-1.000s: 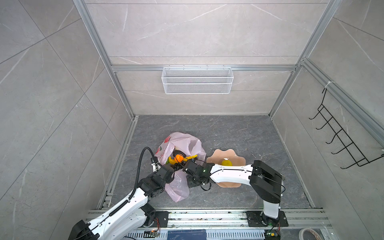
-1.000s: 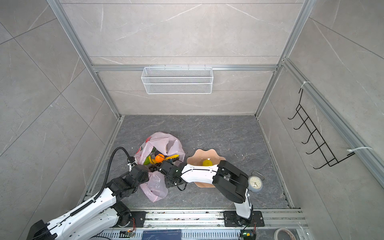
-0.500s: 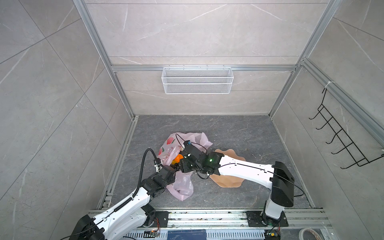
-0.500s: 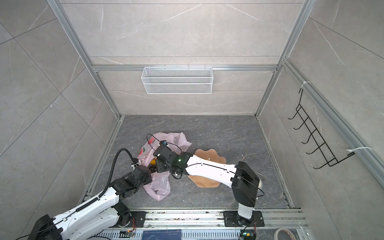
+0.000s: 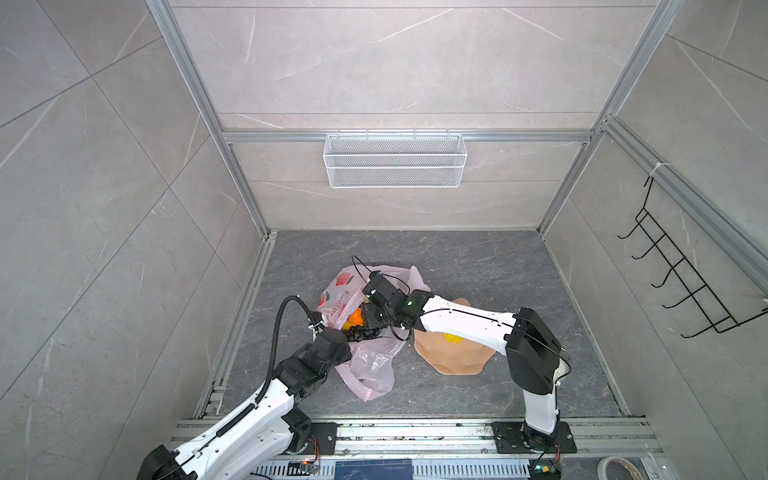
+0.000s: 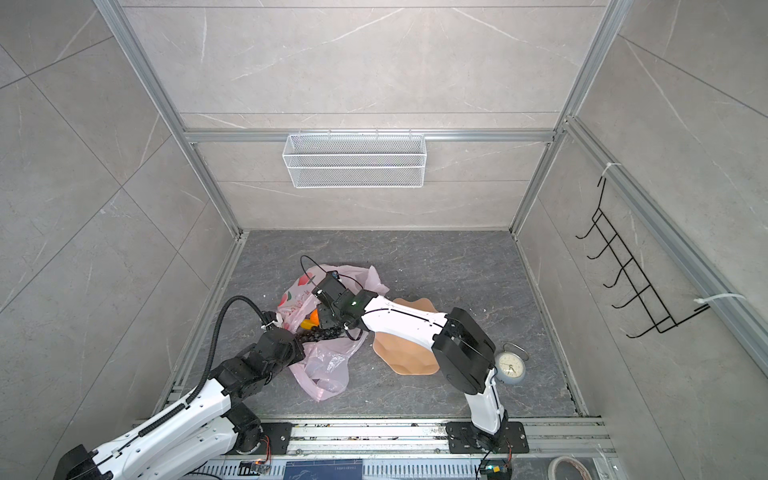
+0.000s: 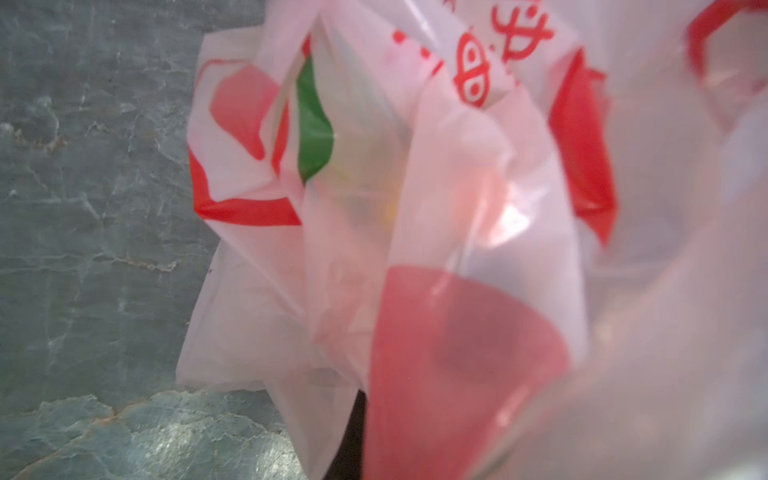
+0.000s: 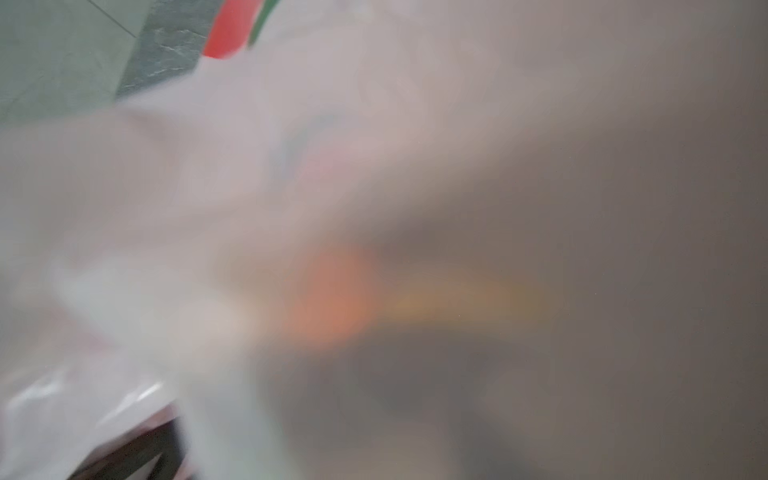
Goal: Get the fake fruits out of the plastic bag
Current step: 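Lower the right gripper into the bag and grasp the pale cream fruit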
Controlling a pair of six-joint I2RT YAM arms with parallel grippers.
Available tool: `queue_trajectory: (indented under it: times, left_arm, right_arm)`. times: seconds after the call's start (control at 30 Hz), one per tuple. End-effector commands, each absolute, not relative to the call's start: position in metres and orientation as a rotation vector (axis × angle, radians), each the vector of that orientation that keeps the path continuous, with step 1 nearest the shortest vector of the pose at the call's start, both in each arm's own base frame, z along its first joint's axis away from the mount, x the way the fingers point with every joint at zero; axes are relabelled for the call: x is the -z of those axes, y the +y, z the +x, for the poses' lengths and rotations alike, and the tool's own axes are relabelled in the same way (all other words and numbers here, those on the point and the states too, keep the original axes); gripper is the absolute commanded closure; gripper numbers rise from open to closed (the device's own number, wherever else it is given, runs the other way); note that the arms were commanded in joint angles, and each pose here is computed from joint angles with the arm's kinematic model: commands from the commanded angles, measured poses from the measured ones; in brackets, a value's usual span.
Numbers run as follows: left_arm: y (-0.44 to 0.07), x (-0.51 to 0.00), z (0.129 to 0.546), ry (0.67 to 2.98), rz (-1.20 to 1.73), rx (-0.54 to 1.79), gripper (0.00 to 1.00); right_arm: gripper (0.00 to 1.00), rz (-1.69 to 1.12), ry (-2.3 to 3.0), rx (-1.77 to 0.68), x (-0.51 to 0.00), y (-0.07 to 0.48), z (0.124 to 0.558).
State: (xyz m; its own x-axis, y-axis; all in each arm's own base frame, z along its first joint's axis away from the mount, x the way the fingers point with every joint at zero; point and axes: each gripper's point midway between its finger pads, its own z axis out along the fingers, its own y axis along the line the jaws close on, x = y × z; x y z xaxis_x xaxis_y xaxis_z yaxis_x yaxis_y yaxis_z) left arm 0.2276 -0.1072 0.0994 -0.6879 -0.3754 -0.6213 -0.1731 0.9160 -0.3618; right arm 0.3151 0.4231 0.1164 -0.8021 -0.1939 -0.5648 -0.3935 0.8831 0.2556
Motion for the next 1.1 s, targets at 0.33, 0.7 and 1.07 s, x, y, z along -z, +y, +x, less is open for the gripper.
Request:
queue_trajectory:
  times: [0.33, 0.7, 1.07]
  left_arm:
    - [-0.109, -0.123, 0.259, 2.373, -0.382, 0.526, 1.0]
    - [-0.101, -0.118, 0.267, 2.43, -0.364, 0.454, 1.0]
    - [-0.1, -0.107, 0.263, 2.444, -0.385, 0.458, 1.0]
  right_arm:
    - [0.21, -0.386, 2.406, -0.39, -0.1, 0.445, 0.4]
    - [0.23, -0.452, 2.436, -0.287, -0.077, 0.466, 0.426]
    - [0.19, -0.461, 2.488, -0.189, -0.047, 0.467, 0.435]
